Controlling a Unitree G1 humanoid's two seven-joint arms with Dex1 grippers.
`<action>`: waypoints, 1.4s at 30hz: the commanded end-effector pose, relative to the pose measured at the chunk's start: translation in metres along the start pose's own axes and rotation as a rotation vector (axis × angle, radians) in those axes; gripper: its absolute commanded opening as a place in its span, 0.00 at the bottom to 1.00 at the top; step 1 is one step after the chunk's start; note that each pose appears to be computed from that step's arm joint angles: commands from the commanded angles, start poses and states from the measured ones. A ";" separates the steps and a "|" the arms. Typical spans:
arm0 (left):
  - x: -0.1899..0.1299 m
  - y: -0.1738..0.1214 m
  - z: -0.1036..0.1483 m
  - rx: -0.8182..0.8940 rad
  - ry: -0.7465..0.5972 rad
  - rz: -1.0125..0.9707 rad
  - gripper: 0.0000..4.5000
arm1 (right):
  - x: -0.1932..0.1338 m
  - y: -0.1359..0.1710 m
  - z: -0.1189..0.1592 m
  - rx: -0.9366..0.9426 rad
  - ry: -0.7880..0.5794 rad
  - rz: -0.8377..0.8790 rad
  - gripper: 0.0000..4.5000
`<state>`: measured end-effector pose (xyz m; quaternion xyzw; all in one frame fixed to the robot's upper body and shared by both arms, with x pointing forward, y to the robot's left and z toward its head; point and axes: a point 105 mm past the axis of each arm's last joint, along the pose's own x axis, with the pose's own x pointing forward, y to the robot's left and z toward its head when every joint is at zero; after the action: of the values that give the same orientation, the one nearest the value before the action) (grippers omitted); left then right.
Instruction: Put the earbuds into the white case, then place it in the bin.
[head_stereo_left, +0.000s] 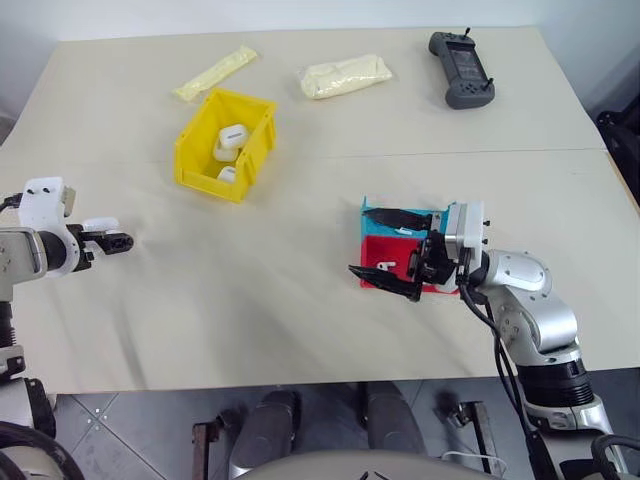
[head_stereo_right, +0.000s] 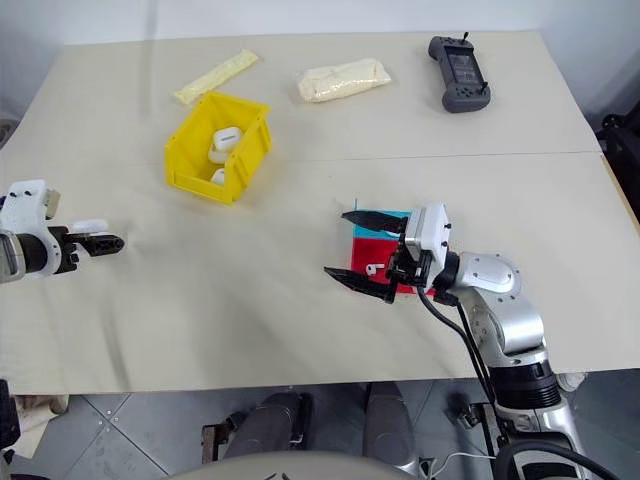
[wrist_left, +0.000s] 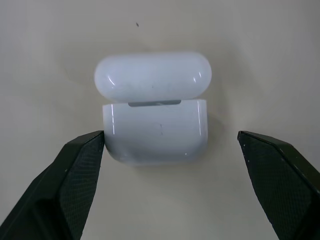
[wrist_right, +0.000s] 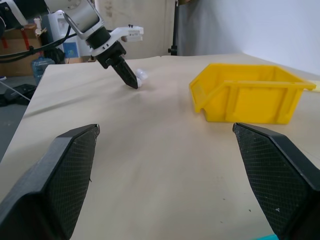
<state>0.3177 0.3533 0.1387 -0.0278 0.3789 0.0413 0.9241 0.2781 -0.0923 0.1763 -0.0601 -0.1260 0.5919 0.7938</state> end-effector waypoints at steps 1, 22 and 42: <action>-0.002 0.006 0.006 -0.002 -0.009 0.031 1.00 | 0.004 0.004 0.011 -0.043 -0.032 0.007 1.00; 0.000 -0.005 0.014 -0.002 -0.231 -0.088 0.60 | 0.003 0.009 0.003 -0.034 -0.029 -0.012 1.00; -0.063 -0.212 -0.027 0.448 -1.132 -0.969 0.60 | -0.064 -0.005 0.011 -0.097 0.133 -0.237 1.00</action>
<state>0.2783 0.1493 0.1549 -0.0045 -0.1599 -0.4108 0.8976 0.2686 -0.1478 0.1652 -0.1065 -0.0862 0.4980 0.8563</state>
